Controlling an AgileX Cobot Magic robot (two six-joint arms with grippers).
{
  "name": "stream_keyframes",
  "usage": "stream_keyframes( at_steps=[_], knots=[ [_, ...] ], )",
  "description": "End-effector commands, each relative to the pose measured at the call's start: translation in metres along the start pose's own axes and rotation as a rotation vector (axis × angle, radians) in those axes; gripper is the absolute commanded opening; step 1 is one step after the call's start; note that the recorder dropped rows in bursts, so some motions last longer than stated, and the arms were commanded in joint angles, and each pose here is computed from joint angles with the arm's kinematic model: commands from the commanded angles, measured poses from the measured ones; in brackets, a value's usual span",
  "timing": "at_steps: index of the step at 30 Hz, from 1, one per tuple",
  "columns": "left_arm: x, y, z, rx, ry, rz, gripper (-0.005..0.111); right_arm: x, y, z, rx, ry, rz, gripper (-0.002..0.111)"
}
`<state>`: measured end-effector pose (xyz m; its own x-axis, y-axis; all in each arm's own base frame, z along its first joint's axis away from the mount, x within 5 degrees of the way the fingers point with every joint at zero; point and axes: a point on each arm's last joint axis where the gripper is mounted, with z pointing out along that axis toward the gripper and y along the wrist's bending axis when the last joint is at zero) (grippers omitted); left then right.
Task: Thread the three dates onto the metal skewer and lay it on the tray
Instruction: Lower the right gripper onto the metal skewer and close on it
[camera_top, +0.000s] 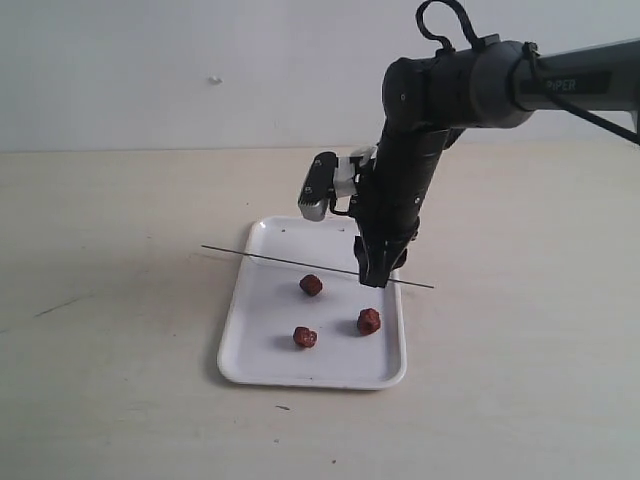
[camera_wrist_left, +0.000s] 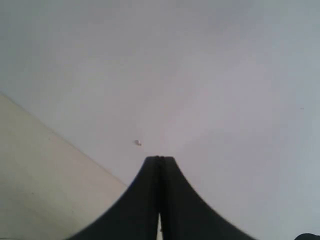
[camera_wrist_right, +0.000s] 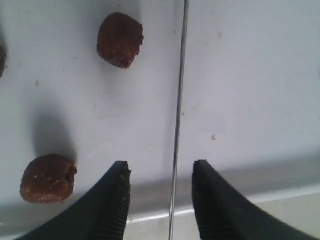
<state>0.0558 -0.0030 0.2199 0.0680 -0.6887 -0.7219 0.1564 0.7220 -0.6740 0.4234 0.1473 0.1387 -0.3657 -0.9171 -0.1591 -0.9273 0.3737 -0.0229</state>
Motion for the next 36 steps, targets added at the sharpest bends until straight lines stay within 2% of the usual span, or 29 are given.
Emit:
stream_keyframes(
  at_steps=[1,9,36],
  knots=[
    [0.0,0.0,-0.001,0.004,-0.008,0.004,0.001,-0.001,-0.004,0.008,0.021,-0.005,-0.021,0.042],
    [0.0,0.0,-0.001,0.004,-0.008,0.005,0.001,0.0,-0.01,0.02,0.067,0.006,-0.025,0.042],
    [0.0,0.0,-0.001,0.004,-0.008,0.026,0.001,0.001,-0.008,0.03,0.034,0.012,-0.01,0.042]
  ],
)
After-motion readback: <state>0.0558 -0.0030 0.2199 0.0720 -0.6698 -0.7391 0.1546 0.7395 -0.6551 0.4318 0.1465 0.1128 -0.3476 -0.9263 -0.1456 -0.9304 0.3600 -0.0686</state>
